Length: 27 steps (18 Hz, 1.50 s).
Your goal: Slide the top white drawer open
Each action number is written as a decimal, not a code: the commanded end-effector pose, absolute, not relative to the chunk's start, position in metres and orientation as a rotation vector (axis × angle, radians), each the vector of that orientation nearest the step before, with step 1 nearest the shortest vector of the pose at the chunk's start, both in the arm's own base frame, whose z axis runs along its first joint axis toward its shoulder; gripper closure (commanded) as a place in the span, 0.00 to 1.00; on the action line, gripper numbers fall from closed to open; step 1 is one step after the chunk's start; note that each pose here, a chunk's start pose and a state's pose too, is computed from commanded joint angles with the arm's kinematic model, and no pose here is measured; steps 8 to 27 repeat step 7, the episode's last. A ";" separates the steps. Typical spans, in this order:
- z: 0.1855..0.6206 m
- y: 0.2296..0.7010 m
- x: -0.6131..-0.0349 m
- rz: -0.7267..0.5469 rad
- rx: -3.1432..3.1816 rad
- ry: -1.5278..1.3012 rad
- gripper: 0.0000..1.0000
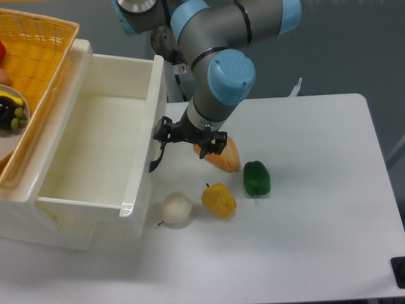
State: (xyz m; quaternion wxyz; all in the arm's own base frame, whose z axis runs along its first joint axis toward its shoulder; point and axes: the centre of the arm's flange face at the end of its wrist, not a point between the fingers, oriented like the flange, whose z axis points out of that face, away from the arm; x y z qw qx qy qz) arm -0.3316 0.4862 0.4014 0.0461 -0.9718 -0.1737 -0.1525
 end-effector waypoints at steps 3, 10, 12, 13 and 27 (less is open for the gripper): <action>0.400 0.484 -0.344 -0.436 -2.965 -0.410 0.00; 0.401 0.478 -0.353 -0.416 -2.958 -0.365 0.00; 0.401 0.478 -0.353 -0.416 -2.958 -0.365 0.00; 0.401 0.478 -0.353 -0.416 -2.958 -0.365 0.00; 0.401 0.478 -0.353 -0.416 -2.958 -0.365 0.00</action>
